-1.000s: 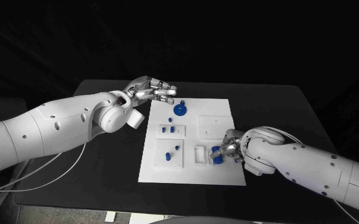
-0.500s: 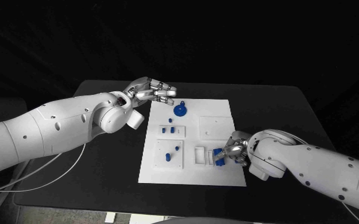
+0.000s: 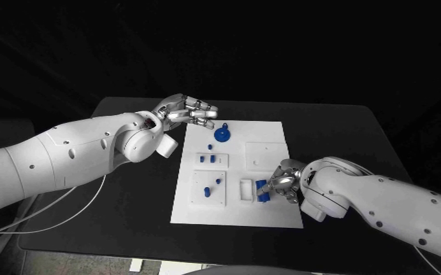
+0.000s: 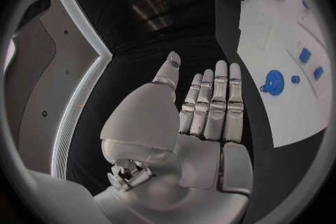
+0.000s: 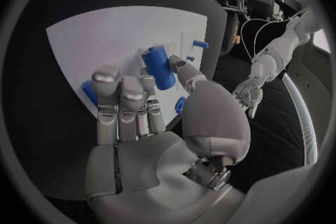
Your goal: Assemble the parts on the task board
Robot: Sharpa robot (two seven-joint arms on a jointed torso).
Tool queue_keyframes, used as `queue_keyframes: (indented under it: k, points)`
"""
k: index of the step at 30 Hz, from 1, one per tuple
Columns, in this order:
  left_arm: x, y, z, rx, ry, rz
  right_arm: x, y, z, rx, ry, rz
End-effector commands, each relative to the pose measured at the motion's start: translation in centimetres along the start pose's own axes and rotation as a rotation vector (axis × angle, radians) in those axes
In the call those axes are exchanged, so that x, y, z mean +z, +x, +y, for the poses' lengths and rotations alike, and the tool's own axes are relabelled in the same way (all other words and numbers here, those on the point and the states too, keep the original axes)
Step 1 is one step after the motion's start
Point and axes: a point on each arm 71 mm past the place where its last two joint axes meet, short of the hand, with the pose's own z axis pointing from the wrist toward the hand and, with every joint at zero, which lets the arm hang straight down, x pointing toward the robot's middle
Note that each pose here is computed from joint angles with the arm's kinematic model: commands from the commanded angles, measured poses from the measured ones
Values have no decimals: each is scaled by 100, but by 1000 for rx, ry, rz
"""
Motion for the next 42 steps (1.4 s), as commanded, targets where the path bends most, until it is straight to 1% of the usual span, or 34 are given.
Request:
queue_keyframes:
  k: [1, 4, 20, 30, 42]
  points:
    - [10, 28, -10, -3, 6, 22, -1, 36, 52, 15, -6, 15]
    - [13, 31, -10, -4, 6, 24, 9, 59, 97, 9, -11, 25]
    - [23, 47, -8, -3, 3, 34, 107, 117, 250, -46, -13, 27]
    - [26, 53, -7, -4, 0, 38, 178, 115, 236, -76, 8, 33]
    - [30, 58, -6, -4, -1, 41, 191, 149, 276, -95, 1, 32]
